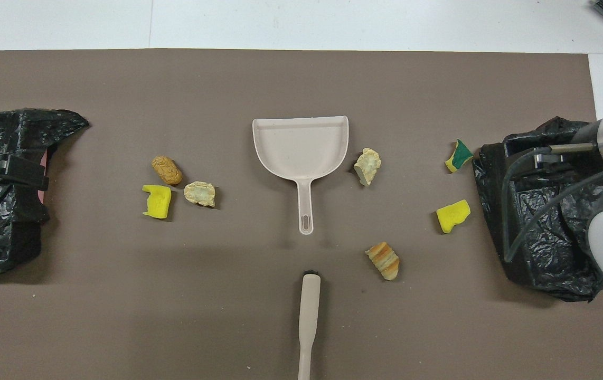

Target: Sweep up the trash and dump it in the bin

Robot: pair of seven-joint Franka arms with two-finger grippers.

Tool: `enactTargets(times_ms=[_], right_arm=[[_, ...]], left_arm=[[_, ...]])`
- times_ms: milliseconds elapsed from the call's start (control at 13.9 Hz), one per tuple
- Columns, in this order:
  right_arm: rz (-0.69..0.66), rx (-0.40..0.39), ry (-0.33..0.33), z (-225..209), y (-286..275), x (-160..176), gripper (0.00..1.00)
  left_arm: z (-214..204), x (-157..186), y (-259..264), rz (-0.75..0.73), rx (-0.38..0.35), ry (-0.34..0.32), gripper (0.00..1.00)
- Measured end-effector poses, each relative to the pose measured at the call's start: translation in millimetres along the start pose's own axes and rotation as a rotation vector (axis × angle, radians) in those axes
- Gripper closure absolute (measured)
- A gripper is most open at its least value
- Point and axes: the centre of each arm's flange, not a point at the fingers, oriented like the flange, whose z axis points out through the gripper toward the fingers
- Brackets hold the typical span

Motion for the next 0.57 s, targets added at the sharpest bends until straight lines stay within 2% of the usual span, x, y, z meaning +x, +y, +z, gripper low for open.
enactTargets(times_ms=[574], right_arm=[[0.0, 0.0, 0.0, 0.1, 0.1, 0.0, 0.0]], left_arm=[[-5.4, 1.2, 0.6, 0.028, -0.001, 0.005, 0.0]])
